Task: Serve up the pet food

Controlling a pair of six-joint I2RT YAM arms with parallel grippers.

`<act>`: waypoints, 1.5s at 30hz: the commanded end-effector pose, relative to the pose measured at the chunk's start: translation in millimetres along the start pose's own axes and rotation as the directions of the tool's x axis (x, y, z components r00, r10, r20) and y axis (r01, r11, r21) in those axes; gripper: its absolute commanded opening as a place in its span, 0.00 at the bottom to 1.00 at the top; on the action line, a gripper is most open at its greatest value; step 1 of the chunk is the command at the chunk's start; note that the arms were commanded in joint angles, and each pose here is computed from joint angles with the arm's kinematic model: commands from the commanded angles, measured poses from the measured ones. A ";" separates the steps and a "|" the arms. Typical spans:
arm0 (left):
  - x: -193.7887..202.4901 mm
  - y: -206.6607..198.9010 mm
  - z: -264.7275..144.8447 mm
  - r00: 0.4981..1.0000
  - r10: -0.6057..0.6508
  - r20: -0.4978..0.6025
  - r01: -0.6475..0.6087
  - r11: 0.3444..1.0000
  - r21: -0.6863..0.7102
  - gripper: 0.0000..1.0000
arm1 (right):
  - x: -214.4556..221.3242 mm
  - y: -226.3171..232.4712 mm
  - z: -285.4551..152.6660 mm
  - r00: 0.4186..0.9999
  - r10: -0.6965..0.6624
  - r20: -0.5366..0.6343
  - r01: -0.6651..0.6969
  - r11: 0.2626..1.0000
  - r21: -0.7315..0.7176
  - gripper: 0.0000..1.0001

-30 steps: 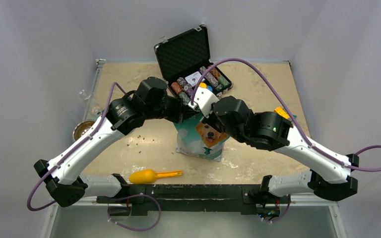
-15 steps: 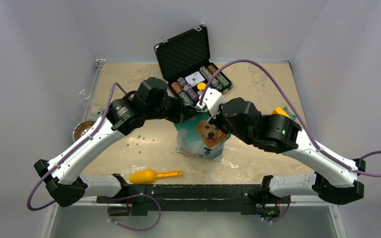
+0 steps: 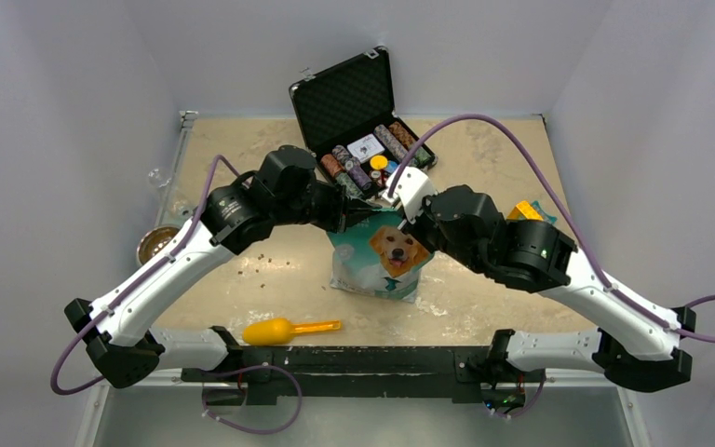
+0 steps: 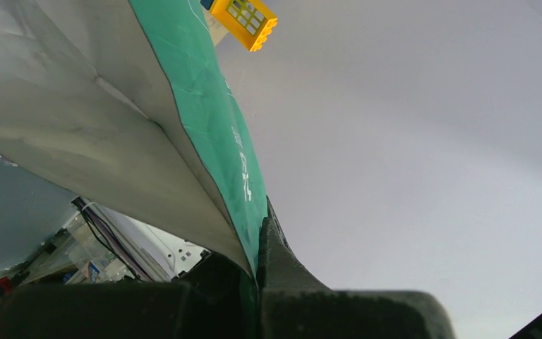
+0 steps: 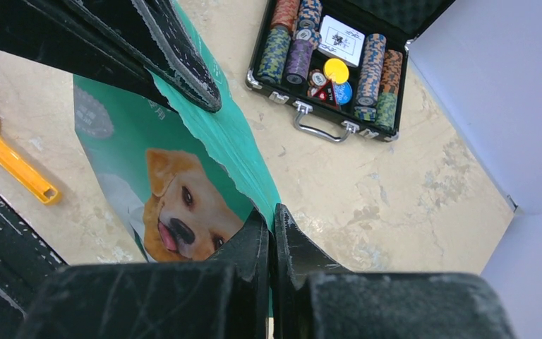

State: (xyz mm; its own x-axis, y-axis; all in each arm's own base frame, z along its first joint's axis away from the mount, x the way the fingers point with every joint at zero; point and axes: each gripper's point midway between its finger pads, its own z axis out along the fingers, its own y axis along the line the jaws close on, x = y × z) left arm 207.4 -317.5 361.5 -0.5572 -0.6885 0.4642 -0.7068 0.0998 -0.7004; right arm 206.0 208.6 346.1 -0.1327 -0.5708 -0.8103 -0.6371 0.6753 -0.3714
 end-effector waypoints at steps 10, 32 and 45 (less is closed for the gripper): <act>13.1 -20.2 -40.3 0.999 -0.012 -0.046 0.016 0.995 0.094 0.00 | 52.0 -83.3 -45.4 0.988 -0.033 -0.154 0.082 0.941 0.328 0.07; 12.7 -20.1 -40.3 0.999 -0.015 -0.044 0.019 0.995 0.094 0.00 | 56.2 -92.6 -63.1 0.993 -0.050 -0.104 0.082 0.936 0.342 0.00; 12.5 -21.3 -39.9 0.999 -0.022 -0.046 0.027 0.995 0.101 0.00 | 46.7 -91.8 -68.8 0.995 -0.079 -0.055 0.092 0.948 0.305 0.00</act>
State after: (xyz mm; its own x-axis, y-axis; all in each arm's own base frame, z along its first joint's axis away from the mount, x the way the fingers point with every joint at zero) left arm 201.6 -321.0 363.0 -0.5719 -0.6675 0.4770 -0.7097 0.1108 -0.6958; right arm 196.7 173.6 351.5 -0.0551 -0.5774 -0.8146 -0.6382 0.6478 -0.4160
